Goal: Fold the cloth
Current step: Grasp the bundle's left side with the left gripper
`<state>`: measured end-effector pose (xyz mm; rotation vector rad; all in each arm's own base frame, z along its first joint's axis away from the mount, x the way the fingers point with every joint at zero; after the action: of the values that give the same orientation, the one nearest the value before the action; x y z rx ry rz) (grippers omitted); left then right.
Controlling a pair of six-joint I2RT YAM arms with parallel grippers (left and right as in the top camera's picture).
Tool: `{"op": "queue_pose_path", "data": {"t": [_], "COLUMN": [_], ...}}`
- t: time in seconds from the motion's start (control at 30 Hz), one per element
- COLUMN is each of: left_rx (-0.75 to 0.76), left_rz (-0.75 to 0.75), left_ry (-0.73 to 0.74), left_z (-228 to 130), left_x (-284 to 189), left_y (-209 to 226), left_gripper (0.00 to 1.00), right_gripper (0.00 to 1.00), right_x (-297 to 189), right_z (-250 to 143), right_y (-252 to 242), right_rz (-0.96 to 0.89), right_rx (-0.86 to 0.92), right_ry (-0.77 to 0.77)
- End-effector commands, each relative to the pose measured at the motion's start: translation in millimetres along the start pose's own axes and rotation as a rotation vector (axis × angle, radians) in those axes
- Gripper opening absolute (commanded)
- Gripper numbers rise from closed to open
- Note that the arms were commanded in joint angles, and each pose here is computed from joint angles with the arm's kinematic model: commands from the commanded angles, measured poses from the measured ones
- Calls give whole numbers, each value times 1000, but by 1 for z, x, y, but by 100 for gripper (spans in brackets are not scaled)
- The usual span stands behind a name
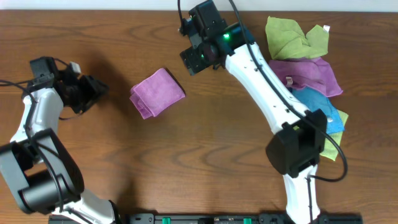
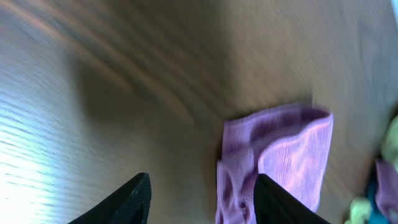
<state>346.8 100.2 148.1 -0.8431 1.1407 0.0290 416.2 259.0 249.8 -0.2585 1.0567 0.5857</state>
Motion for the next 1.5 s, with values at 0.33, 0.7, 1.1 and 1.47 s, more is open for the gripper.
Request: {"op": "queue_pose_path", "data": {"t": [0.33, 0.7, 1.1, 1.47], "left_rx": [196, 243, 178, 222], "left_rz": [-157, -129, -82, -21], "left_ry": [267, 232, 240, 238], "left_z": [-41, -40, -34, -37], "left_x": [72, 79, 67, 70], "left_y": [-36, -45, -20, -20], "left_gripper": [46, 47, 47, 47], "right_gripper": [1, 2, 2, 2], "right_x": [95, 119, 123, 143], "right_z": [-15, -14, -15, -26], "right_y": [11, 6, 7, 21], "right_rz": [202, 145, 146, 158], "right_rx": [44, 60, 58, 39], "right_ry": [96, 66, 67, 114]}}
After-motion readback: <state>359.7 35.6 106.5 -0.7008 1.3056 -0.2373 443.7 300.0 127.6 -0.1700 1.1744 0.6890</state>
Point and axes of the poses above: each gripper's point midway between its finger pads, its own x axis out along the fingers, its own y axis along the line the jaws close on, z = x × y, the point moved 10 cm from there along -x, back along the fingers, and after that the axes turned 1 degree about -x, right-handed, at the moved point
